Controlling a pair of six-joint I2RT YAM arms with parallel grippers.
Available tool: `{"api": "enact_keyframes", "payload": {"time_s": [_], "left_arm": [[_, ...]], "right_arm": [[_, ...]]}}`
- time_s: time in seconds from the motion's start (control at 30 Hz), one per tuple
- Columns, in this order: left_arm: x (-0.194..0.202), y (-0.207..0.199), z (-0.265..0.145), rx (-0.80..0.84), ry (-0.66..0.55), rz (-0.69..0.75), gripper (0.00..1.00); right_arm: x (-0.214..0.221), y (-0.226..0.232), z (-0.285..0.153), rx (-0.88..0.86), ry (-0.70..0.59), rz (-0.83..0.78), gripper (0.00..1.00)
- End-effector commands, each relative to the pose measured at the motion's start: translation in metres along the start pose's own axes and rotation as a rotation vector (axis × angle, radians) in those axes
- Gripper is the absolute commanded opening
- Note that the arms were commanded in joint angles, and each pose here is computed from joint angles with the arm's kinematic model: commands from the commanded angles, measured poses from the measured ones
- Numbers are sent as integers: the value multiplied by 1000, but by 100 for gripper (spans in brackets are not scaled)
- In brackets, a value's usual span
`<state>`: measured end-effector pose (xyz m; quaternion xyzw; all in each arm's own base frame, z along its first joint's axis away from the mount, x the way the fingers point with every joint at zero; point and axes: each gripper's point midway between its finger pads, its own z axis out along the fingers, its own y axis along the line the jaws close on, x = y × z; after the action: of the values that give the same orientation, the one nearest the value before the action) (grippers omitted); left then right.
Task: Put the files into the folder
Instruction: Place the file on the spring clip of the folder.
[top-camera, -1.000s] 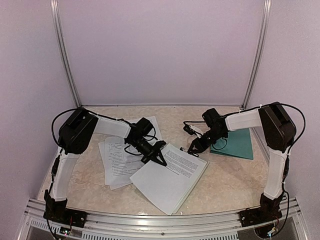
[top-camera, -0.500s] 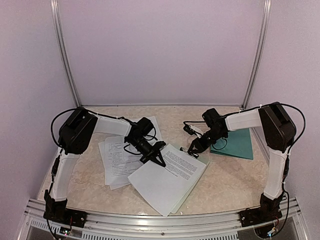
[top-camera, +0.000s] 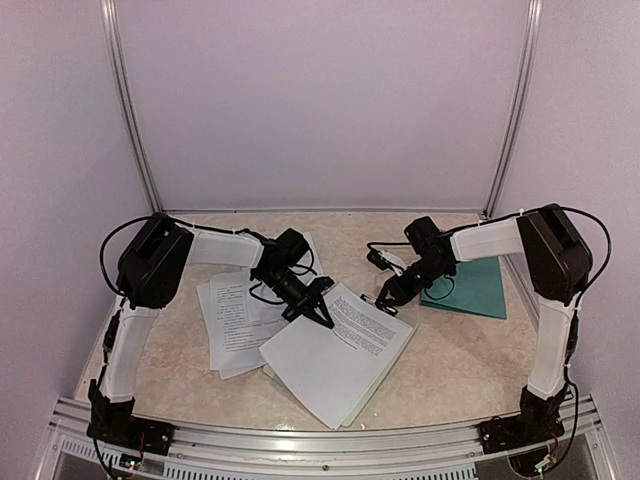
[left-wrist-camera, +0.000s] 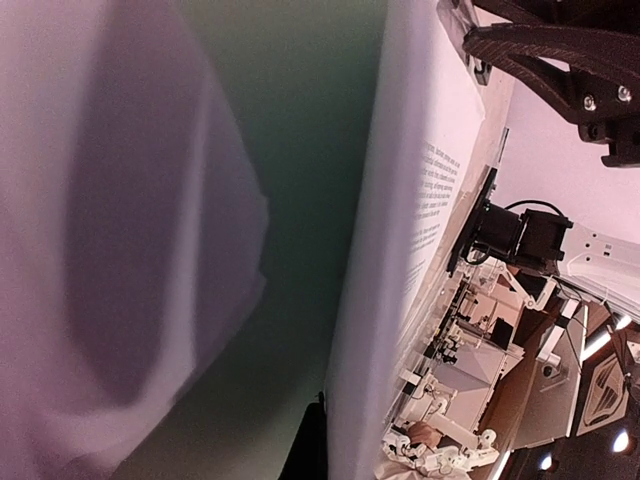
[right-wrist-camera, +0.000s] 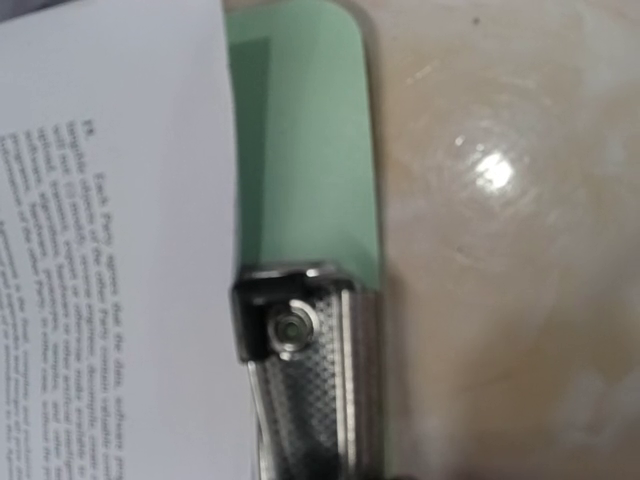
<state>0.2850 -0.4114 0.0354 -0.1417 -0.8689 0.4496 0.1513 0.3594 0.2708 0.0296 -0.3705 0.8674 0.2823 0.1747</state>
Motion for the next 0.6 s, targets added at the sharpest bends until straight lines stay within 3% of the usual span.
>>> {"api": "enact_keyframes", "payload": {"time_s": [0.0, 0.57], "left_arm": [[-6, 6, 5, 16, 4, -22, 0], [1, 13, 7, 46, 7, -71, 0]], "right_arm": [[0, 4, -3, -28, -6, 17, 0], [-2, 4, -3, -18, -10, 14, 0]]}}
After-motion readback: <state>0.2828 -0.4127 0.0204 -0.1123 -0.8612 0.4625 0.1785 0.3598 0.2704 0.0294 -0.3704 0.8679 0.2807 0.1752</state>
